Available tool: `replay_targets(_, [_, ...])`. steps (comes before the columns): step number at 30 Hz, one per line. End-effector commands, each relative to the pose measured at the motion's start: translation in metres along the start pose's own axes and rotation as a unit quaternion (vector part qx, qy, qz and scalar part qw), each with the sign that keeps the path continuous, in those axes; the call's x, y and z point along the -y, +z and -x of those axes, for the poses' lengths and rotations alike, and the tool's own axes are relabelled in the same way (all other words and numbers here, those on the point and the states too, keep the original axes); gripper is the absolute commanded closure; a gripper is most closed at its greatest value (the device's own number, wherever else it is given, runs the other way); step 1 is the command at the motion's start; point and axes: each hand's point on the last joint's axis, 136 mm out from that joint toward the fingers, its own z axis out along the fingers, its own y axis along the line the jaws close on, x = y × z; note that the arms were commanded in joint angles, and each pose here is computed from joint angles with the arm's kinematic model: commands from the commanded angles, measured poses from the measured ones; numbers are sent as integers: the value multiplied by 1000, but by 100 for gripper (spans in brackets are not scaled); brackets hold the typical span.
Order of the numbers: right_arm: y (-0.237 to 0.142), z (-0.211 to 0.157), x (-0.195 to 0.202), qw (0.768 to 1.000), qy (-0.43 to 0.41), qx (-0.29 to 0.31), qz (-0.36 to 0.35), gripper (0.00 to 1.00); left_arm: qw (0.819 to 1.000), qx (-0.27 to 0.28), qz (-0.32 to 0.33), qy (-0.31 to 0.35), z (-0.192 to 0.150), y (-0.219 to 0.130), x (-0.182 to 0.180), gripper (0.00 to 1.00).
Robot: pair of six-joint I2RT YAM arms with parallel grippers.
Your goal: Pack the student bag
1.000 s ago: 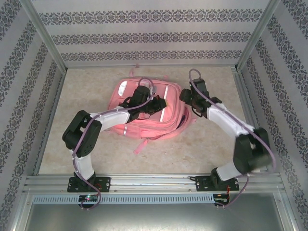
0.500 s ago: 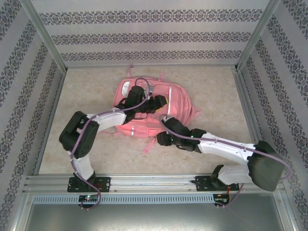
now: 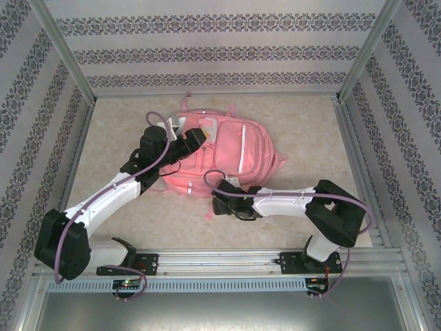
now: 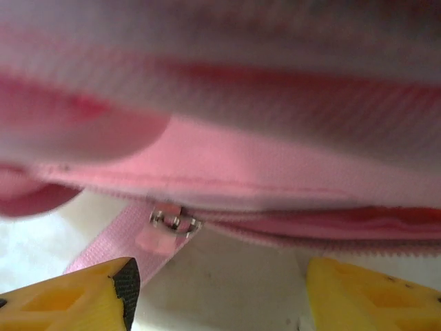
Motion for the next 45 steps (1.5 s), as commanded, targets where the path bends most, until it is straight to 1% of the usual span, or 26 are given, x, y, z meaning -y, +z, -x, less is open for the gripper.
replay_targets(1, [5,10,4,997,48,32,-42,35,999,13,35,-10,0,-10,-19,36])
replay_targets(6, [11,12,7,994,82,41,-56,39,999,18,26,-14,0,-20,-15,37])
replay_targets(9, [7,18,9,993,89,58,-59,46,999,26,28,-9,-1,-30,-15,38])
replay_targets(12, [-6,25,13,992,82,80,-51,54,999,33,37,-4,-2,-41,-21,38])
replay_targets(15, [-20,28,19,991,66,109,-31,62,998,31,48,1,-6,-48,-27,38])
replay_targets(17, [-28,28,24,992,40,122,-18,68,998,28,51,3,-6,-51,-28,38])
replay_targets(19, [-36,25,31,991,17,132,-10,77,998,24,52,3,-7,-51,-29,38])
replay_targets(21, [-41,22,38,990,-4,140,4,83,998,22,52,6,-8,-52,-29,38])
replay_targets(22, [-44,20,38,989,-20,145,19,85,998,23,54,6,-8,-51,-31,39])
replay_targets(25, [-49,14,29,982,-69,159,70,86,998,18,55,5,-9,-50,-31,40])
replay_targets(26, [-48,14,28,982,-75,160,72,87,998,18,57,3,-10,-50,-32,40])
replay_targets(28, [-44,18,30,985,-57,153,48,90,998,21,62,-1,-10,-52,-35,40])
replay_targets(29, [-40,18,27,988,-47,143,42,90,998,22,64,-1,-10,-52,-36,40])
replay_targets(30, [-37,18,18,989,-46,133,50,88,998,23,66,-1,-10,-53,-36,41])
replay_targets(32, [-27,13,-4,990,-65,107,60,84,997,23,68,-2,-10,-55,-37,40])
replay_targets(34, [-23,13,-15,991,-72,106,49,82,997,25,68,-2,-10,-58,-36,40])
replay_targets(35, [-21,13,-16,991,-70,108,40,79,997,26,68,-1,-10,-59,-35,40])
replay_targets(37, [-18,10,-17,992,-64,107,30,66,997,28,66,0,-10,-62,-34,40])
replay_targets(39, [-16,7,-18,992,-65,106,15,60,997,29,68,0,-10,-64,-34,40])
replay_targets(42, [-12,2,-15,993,-60,102,-16,57,997,29,67,-1,-11,-65,-35,40])
replay_targets(45, [-5,0,-5,993,-51,96,-54,57,997,31,66,-5,-11,-64,-36,40])
